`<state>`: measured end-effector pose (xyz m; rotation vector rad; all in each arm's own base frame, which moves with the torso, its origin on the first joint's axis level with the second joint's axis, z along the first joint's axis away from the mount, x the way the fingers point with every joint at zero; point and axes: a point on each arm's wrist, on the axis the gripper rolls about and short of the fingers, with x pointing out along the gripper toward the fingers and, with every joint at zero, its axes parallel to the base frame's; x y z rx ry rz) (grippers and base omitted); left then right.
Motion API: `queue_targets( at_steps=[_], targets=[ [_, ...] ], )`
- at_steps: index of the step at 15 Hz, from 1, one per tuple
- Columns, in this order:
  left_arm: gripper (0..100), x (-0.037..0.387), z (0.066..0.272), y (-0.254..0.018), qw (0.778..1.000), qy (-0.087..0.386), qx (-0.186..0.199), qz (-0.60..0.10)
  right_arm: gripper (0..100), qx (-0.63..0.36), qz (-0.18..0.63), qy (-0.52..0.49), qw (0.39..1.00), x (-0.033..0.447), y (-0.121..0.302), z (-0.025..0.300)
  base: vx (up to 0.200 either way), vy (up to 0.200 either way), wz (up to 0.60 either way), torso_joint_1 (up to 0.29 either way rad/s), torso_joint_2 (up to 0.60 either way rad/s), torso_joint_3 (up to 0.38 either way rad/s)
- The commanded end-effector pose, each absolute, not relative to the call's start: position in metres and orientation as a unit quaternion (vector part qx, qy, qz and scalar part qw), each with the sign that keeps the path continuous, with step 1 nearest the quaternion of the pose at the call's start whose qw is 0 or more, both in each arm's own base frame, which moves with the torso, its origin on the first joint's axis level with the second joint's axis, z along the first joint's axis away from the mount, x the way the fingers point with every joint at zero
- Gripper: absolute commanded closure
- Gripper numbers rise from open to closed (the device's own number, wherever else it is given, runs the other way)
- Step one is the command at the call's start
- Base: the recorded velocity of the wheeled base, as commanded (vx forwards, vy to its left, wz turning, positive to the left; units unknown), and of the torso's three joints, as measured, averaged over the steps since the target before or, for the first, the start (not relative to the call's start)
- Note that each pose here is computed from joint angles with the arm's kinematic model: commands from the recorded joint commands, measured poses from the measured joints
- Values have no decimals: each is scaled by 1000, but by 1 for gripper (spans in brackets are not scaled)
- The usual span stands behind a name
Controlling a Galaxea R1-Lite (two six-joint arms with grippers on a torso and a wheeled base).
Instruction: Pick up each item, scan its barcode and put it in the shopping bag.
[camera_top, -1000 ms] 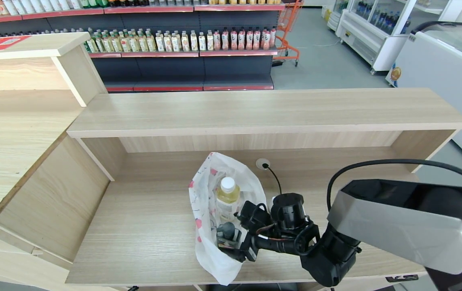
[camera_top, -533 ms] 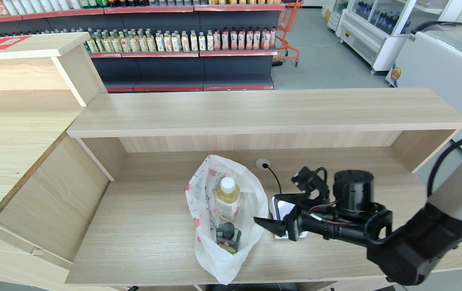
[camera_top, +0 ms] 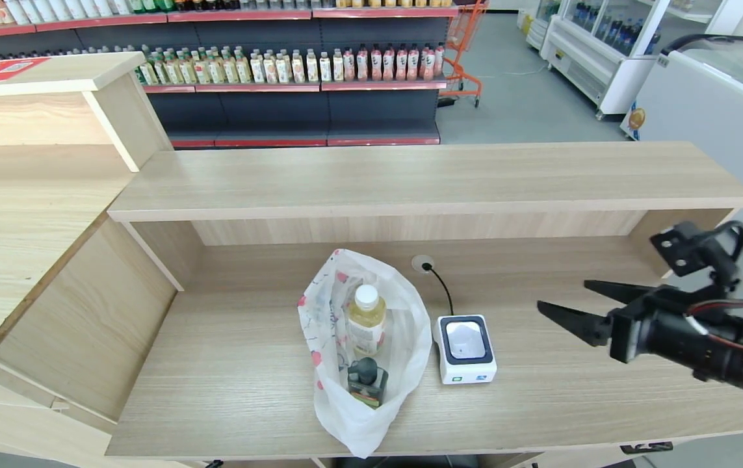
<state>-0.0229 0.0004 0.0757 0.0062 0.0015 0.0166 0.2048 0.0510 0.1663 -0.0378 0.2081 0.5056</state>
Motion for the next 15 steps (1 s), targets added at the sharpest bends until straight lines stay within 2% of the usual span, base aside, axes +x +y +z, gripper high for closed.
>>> queue_targets(
  at_steps=[1,4,8,10,15],
  targets=[
    [0,-23,76,0,1000,1,3,8,0,-31,111,84,990,97,10,162,0,0,0,0,0,0],
    [0,-23,76,0,1000,1,3,8,0,-33,61,64,995,25,3,111,0,0,0,0,0,0],
    [0,-23,76,0,1000,1,3,8,0,-36,33,49,998,-17,1,76,0,0,0,0,0,0],
    [0,-23,76,0,1000,1,3,8,0,-47,33,2,998,-23,1,75,0,0,0,0,0,0],
    [0,-23,76,0,1000,1,3,8,0,-24,30,3,999,-23,1,75,0,0,0,0,0,0]
  ],
)
